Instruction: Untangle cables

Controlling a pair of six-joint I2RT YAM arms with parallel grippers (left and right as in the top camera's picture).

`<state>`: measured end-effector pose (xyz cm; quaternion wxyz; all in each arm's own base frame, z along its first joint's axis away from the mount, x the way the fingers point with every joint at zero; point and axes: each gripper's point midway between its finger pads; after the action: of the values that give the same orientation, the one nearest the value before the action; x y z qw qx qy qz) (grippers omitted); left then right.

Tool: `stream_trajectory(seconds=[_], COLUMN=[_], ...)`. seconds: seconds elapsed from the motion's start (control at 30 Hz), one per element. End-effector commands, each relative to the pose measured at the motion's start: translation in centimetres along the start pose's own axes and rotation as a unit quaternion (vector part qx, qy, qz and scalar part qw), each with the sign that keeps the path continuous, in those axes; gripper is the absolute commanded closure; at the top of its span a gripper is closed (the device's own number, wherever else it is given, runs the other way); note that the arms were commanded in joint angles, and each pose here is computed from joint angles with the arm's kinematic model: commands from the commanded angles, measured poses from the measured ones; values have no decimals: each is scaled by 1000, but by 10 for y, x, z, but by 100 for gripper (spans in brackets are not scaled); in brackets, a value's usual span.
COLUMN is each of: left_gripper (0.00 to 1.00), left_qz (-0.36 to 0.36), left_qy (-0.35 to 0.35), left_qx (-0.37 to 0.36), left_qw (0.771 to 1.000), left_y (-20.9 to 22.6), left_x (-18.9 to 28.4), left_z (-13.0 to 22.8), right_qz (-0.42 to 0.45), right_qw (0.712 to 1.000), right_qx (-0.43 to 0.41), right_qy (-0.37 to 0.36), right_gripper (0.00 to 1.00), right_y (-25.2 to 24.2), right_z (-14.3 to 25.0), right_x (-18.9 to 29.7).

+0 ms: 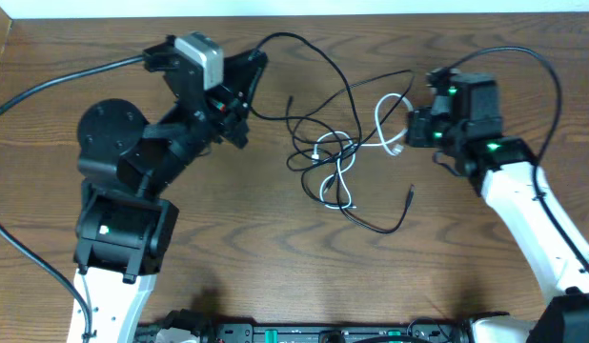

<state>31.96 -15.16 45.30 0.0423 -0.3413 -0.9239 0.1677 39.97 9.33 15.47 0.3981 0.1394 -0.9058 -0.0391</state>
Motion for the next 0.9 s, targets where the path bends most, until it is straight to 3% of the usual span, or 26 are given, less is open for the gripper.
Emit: stream_trajectory(seconds=[0.0, 0.13, 0.4, 0.57, 0.73, 0.87], left_gripper=[92, 92, 92, 92, 92, 92], left_qz=[-36, -93, -185, -201, -184, -160], left_qy=[-29, -64, -145, -154, -142, -130], left_qx=[-18, -16, 21, 38, 40, 48], left_qw=[999, 993, 972, 967, 972, 977], left_y=[18, 48, 93, 109, 105, 97], left_x=[15, 40, 94, 112, 112, 108], left_z=[-19, -41, -81, -87, -84, -80], right_qz=[70, 122, 177, 206, 121, 31], right_qw=[998, 989, 973, 960, 977, 994], right_qx=[-12, -77, -143, -190, -173, -106], right_qy=[2, 24, 26, 20, 3, 0], right_gripper=[99, 99, 99, 99, 98, 77], right_y=[-53, -112, -173, -205, -179, -128], right_z=[1, 19, 36, 48, 35, 20], right_x=[17, 35, 61, 79, 69, 52])
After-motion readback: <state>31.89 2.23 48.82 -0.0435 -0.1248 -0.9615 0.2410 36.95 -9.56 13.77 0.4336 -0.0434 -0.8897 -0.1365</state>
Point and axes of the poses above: each gripper's point midway between its finger pads, its own x axis back along the fingers, its own y axis along the line the jaws close on, z = x × y, and after that the axes turned 12 degrees about x, right-handed
